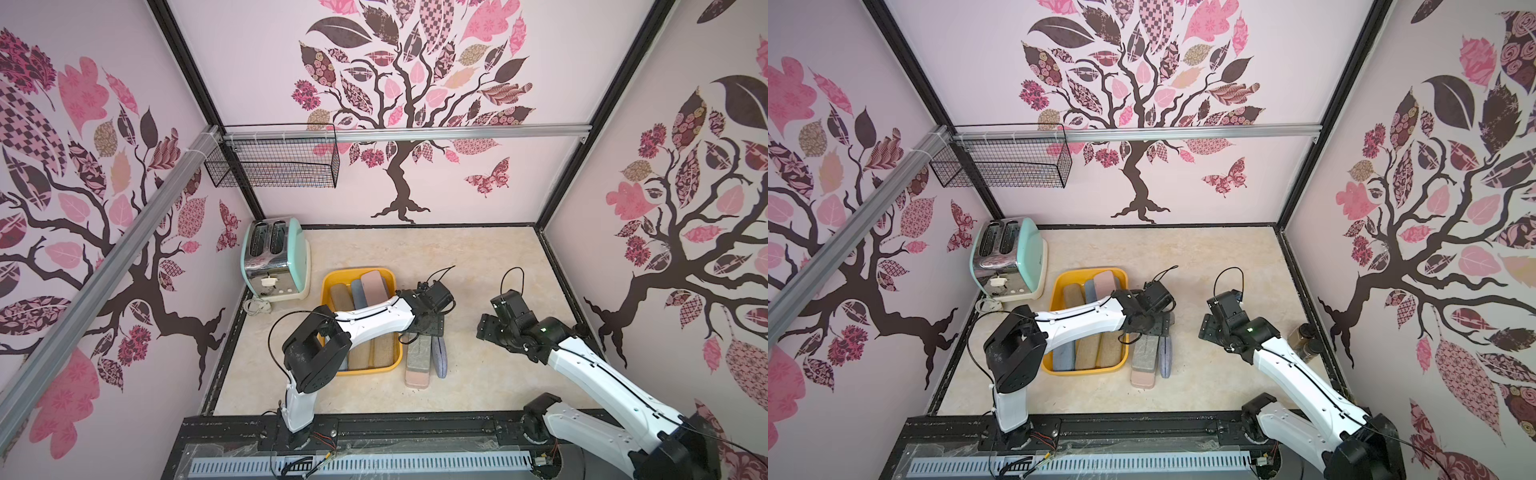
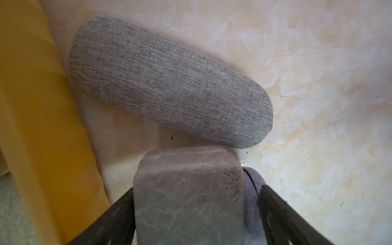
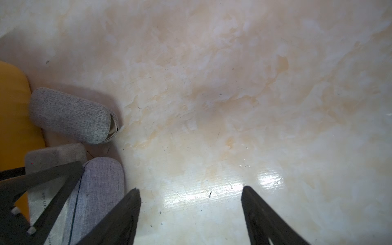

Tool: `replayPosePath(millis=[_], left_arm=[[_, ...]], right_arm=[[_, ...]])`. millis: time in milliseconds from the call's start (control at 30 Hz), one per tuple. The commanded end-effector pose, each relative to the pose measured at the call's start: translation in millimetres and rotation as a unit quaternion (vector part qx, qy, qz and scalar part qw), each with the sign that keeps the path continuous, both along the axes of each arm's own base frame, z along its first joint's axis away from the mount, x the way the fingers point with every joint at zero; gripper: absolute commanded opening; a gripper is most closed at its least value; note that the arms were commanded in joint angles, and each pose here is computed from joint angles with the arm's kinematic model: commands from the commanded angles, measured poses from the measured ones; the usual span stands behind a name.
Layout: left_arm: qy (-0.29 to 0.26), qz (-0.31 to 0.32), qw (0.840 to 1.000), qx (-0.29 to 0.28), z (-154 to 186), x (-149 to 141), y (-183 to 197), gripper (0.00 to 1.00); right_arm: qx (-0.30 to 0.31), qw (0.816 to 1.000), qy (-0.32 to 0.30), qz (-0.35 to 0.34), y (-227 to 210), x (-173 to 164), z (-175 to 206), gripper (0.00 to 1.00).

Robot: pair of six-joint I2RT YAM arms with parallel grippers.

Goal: Put the glasses cases into the storage boxes
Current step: Pick up the glasses case.

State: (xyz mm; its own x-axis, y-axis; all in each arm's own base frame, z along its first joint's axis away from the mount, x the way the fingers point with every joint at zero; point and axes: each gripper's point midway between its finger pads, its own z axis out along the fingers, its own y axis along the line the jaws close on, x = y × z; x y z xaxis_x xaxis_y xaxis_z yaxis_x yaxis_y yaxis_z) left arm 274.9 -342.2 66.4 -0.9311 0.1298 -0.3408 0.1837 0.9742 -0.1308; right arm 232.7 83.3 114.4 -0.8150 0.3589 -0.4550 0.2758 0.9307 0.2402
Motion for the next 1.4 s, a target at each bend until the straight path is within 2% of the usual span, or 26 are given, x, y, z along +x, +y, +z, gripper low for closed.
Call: replayPosePath(millis=[0,267,367,467,600,767,1100,1267,1367], left_arm=[[0.04,-0.01,0.997,0.065,-21,-18,22,0.86],[0.01,-0.002,0.997,0.081,-5,-14,35,0.86],[0.024,-0.01,0.996,0.089,-12,-16,33,0.85],[0.045,-0.015,0.996,0.07,-19,-22,26,0.84],[0.053,-0.013,0.996,0.069,-25,-24,24,0.78],[0.046,-0.015,0.998,0.05,-14,-22,18,0.73],[0.013,-0.02,1.0,-0.01,46,-16,5,0.62],[-0.039,-0.02,0.997,-0.058,107,-9,5,0.62],[-0.072,-0.008,0.993,-0.092,152,0,19,0.63]], right_arm=[[-0.009,1.0,0.004,-0.004,-5,-3,0,0.78],[-0.006,1.0,0.002,0.0,-3,-2,1,0.75],[-0.005,1.0,0.002,0.0,-3,-3,3,0.74],[-0.003,1.0,-0.002,0.0,-3,-3,7,0.74],[-0.001,1.0,-0.004,-0.001,-3,-4,8,0.74],[-0.001,1.0,-0.006,0.001,-3,-4,10,0.74],[-0.001,1.0,-0.009,0.004,-3,-3,15,0.74],[-0.002,1.0,-0.015,0.003,-3,-1,20,0.74],[-0.002,1.0,-0.02,0.004,-2,1,23,0.74]])
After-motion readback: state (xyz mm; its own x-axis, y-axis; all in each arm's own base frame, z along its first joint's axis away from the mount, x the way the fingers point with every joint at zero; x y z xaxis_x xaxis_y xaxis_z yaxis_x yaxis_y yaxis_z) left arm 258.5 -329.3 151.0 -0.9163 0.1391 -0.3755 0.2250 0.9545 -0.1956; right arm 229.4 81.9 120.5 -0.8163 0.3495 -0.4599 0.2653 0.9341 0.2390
